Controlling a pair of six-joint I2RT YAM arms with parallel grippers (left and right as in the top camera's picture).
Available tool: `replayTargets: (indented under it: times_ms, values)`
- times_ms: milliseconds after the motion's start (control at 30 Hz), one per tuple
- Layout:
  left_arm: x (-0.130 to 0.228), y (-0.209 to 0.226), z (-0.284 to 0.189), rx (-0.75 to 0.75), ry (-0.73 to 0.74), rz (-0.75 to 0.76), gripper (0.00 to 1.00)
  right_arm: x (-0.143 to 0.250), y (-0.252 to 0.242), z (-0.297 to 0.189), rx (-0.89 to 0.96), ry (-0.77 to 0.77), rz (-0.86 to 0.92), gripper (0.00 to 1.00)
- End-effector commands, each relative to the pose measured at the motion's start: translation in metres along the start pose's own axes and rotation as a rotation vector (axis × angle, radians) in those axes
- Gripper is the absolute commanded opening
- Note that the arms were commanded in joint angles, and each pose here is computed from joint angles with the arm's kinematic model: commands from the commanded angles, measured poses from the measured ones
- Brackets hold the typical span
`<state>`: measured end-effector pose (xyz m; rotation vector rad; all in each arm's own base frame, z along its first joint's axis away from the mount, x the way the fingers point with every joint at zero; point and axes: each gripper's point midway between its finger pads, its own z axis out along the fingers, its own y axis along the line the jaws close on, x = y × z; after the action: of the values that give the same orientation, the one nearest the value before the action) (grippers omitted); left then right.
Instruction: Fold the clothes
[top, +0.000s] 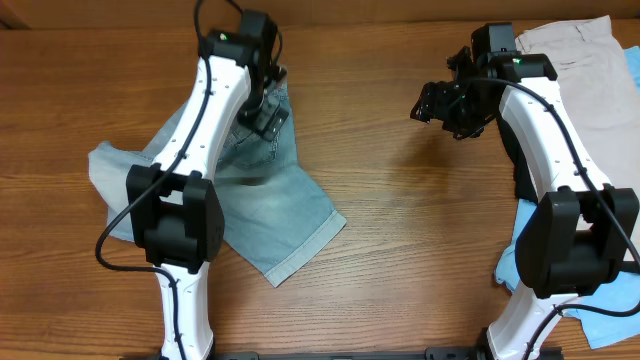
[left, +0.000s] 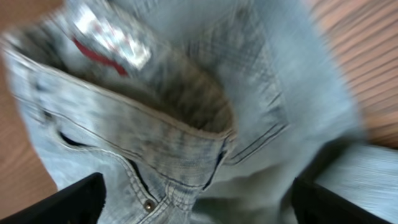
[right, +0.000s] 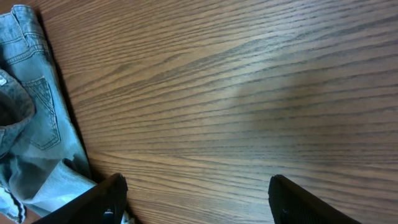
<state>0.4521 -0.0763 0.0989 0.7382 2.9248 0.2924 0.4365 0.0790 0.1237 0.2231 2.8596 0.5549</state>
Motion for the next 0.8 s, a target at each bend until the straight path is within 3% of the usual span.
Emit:
replayTargets:
  times_ms: [0, 100, 133, 200, 533, 600, 633, 700, 767]
  values:
    - [0.022, 0.008, 0.019, -0.066, 0.084, 0.033, 0.94, -0.001, -0.002, -0.001, 0.003, -0.004, -0.021, 0.77]
    - [0.028, 0.017, 0.026, -0.113, 0.104, -0.019, 0.88, -0.002, -0.001, -0.001, 0.001, -0.011, -0.023, 0.77]
    - [0.025, 0.02, 0.028, -0.121, 0.09, -0.042, 0.79, -0.003, -0.001, -0.001, 0.0, -0.013, -0.024, 0.77]
    - [0.019, 0.026, 0.032, -0.15, 0.061, -0.085, 0.72, -0.003, -0.001, -0.001, 0.0, -0.013, -0.024, 0.77]
    - [0.02, 0.016, 0.053, -0.144, 0.053, -0.08, 0.64, -0.001, -0.001, -0.001, 0.002, -0.006, -0.021, 0.77]
    - [0.02, 0.016, 0.053, -0.144, 0.054, -0.08, 0.53, -0.002, -0.001, -0.001, 0.002, -0.008, -0.022, 0.77]
    - [0.02, 0.016, 0.052, -0.144, 0.054, -0.08, 0.32, -0.001, -0.001, -0.001, 0.001, -0.008, -0.022, 0.77]
    - [0.021, 0.017, 0.053, -0.144, 0.054, -0.082, 0.09, -0.001, -0.001, -0.001, 0.002, -0.007, -0.022, 0.77]
    - [0.022, 0.026, 0.047, -0.153, 0.058, -0.096, 0.04, -0.001, -0.001, -0.001, 0.002, -0.004, -0.02, 0.77]
